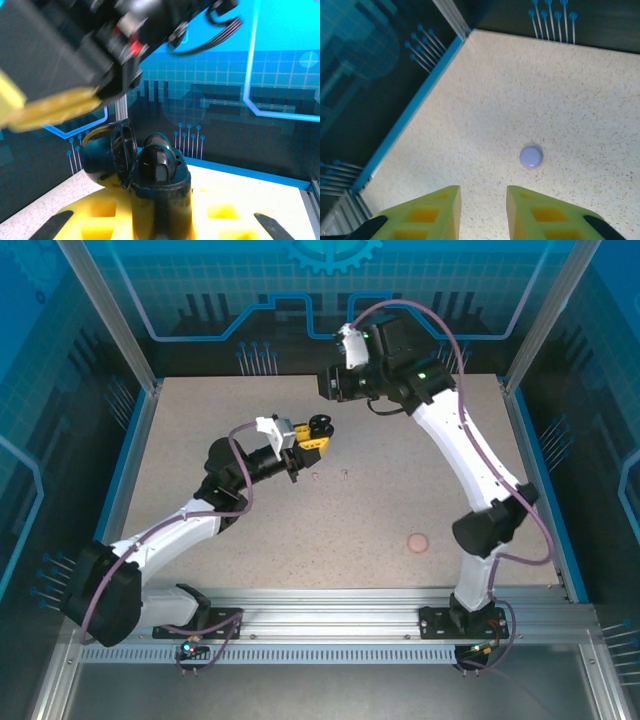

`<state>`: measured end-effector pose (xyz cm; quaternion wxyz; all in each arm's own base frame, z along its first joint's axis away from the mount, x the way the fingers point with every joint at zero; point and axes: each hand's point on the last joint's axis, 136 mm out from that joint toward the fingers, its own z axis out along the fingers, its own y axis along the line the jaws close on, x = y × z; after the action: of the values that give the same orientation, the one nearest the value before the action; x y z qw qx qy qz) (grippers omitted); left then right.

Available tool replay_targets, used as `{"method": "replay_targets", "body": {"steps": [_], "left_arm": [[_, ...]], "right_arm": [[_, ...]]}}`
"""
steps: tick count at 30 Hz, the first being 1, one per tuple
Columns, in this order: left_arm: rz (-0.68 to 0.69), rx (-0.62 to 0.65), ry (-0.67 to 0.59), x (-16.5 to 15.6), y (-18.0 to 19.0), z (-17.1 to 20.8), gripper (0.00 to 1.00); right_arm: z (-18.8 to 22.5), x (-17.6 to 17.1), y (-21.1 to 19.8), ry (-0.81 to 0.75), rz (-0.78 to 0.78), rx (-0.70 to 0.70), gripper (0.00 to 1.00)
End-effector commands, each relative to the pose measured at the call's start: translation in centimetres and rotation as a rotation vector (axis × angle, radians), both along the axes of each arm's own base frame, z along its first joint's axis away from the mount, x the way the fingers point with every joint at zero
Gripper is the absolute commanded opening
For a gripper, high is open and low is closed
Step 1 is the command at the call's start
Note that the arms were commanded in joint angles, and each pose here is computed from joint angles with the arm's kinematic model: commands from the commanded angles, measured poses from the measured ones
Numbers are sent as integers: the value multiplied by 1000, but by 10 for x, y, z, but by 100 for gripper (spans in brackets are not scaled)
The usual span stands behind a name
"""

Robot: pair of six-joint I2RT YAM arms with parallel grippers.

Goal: Insert wireless bluetooth earbuds into charging case

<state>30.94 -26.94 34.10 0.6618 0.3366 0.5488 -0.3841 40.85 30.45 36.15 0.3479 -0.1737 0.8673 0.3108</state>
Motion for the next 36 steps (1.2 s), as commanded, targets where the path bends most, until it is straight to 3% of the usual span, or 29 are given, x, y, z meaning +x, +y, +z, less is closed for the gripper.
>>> {"method": "replay_targets", "body": {"steps": [1, 20, 31, 36], "left_arm": [[-45, -5, -36, -4, -8, 13, 0], [-5, 1, -23, 10, -10, 2, 0], [33, -8, -29, 15, -6, 4, 0], [30, -9, -22, 14, -6, 3, 0]], "right_arm": [[-14, -15, 3, 91, 72, -31, 23], [-1, -77, -11, 59, 105, -32, 17], [-16, -96, -12, 111, 116, -29, 15], [-17, -93, -23, 95, 52, -28, 21]]}}
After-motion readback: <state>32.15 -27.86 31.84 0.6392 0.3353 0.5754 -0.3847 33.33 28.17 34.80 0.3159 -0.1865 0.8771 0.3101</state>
